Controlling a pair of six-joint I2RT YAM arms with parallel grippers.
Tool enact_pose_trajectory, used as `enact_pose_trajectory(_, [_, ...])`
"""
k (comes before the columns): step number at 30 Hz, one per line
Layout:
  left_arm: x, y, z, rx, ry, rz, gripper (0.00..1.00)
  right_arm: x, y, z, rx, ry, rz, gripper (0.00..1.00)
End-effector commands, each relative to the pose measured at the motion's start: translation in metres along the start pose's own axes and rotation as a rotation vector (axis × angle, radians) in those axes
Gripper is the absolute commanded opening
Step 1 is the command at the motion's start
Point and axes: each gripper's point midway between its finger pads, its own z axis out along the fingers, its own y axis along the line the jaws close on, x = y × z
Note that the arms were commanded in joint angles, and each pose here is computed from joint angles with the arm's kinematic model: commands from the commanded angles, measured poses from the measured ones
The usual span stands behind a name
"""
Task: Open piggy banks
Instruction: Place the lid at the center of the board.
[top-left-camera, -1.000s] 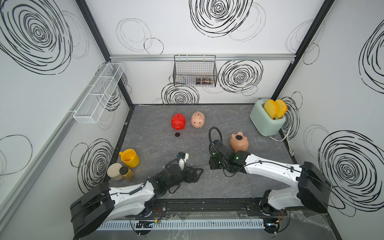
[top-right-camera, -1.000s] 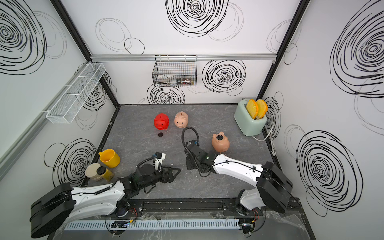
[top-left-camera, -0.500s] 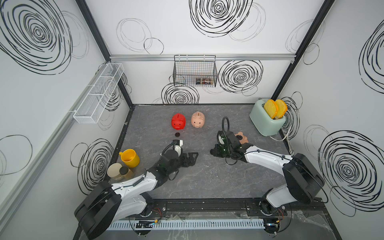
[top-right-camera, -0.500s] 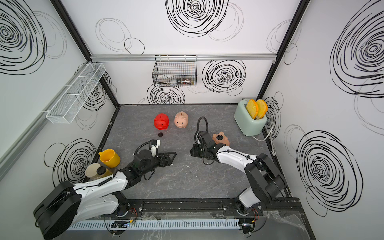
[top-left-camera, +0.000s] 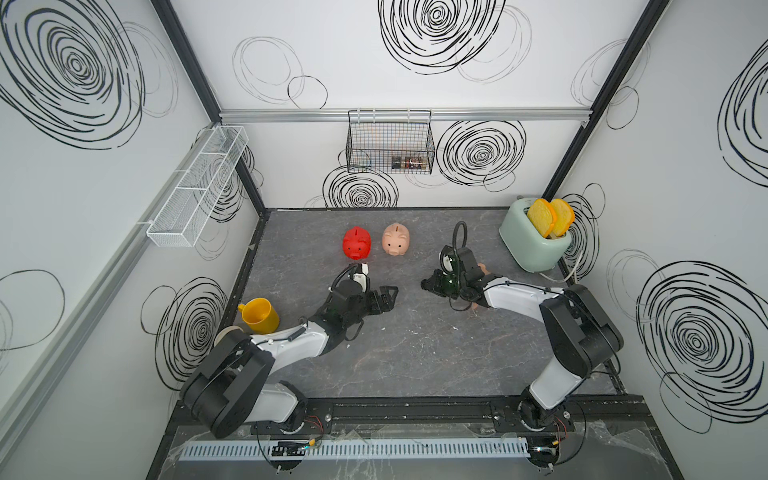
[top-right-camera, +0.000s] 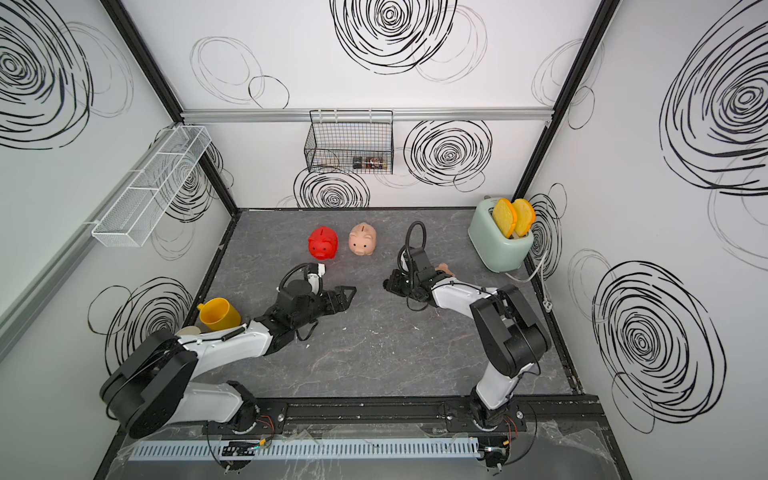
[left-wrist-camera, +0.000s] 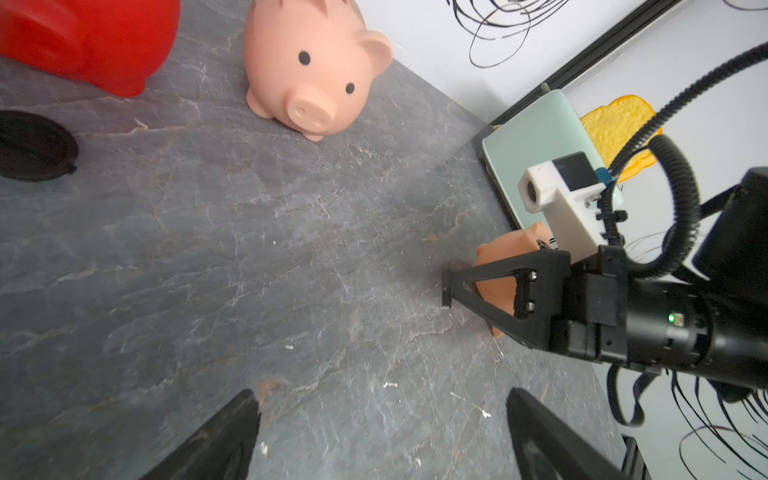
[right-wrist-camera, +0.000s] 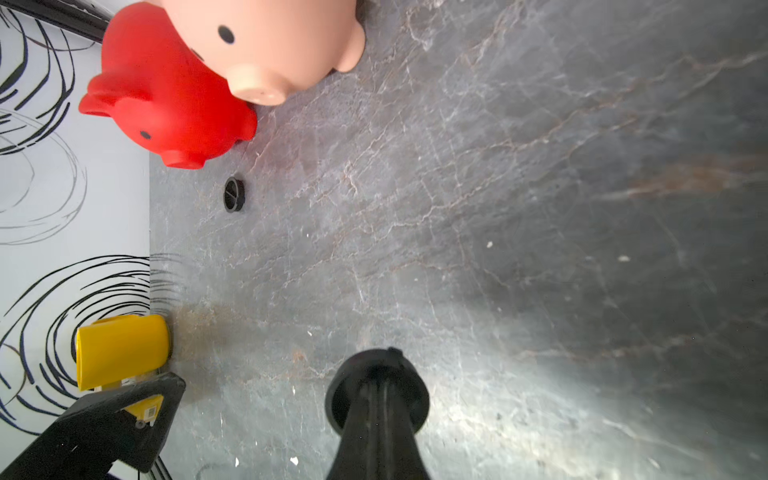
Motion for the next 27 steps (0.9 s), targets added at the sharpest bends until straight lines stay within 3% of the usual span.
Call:
enact_pose_trajectory(1, [-0.025, -0.016, 0.008, 0.072, -0.068, -0.016, 0.96, -0.018, 0.019, 0.006, -0.063, -0.044, 0.015, 0.00])
enact_pose_trajectory(11, [-0.026, 0.002, 0.022, 0.081, -0.061, -0.024, 0.96, -0.027, 0.014, 0.033, -0.089, -0.038, 0.091, 0.00])
enact_pose_trajectory(27, [-0.034, 0.026, 0.015, 0.018, -0.094, -0.025, 0.96, -0.041, 0.019, 0.068, -0.155, -0.013, 0.169, 0.00])
